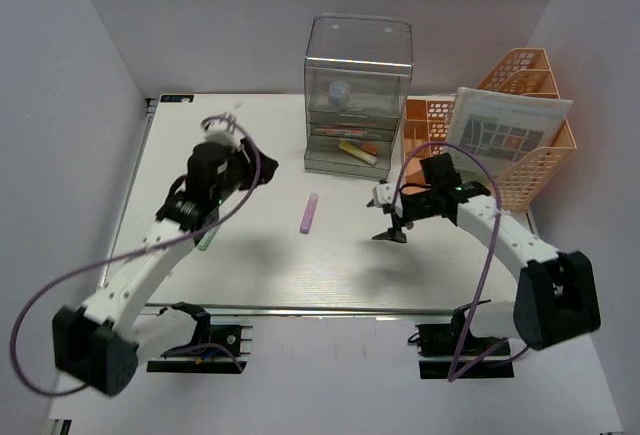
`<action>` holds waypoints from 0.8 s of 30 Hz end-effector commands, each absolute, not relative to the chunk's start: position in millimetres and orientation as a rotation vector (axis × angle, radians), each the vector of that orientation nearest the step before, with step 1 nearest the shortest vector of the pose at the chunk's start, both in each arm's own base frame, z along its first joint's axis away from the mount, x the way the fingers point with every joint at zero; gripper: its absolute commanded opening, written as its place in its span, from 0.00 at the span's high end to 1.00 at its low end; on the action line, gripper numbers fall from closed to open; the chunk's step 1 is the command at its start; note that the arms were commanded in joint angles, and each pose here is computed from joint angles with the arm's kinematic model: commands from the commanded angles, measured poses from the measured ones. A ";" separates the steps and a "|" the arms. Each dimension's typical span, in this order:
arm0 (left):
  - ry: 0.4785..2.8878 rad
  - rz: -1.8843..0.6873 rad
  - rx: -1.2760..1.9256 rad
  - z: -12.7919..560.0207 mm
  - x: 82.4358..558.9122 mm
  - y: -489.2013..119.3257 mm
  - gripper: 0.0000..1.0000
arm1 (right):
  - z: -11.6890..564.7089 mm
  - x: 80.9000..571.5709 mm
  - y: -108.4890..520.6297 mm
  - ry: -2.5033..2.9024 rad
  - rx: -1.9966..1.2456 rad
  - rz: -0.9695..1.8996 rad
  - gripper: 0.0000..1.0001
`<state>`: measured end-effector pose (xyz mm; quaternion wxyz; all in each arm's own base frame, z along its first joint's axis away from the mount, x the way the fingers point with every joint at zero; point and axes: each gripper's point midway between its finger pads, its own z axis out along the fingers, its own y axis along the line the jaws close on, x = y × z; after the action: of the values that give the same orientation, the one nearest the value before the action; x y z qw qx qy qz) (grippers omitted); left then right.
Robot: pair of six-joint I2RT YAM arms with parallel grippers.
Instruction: Organize the desk
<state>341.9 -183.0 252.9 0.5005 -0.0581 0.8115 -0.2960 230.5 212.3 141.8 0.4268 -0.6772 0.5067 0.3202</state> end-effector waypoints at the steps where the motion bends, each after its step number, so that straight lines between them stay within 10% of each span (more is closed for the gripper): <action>1: 2.098 -0.310 -0.201 188.3 296.9 -106.5 0.32 | 135.4 242.1 232.5 1.146 -1.891 0.656 0.11; 10: 1.891 -0.224 -0.328 213.9 268.4 -60.7 0.25 | 115.2 281.7 321.5 0.952 -2.260 0.444 0.12; 24: 1.739 -0.262 -0.374 240.9 255.1 -48.1 0.24 | 64.0 321.6 363.3 0.810 -2.545 0.359 0.43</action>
<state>256.0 -52.7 238.1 0.6143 -0.1599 0.7632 -0.1208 325.3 365.5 63.9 0.2493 -0.9035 0.3180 0.1431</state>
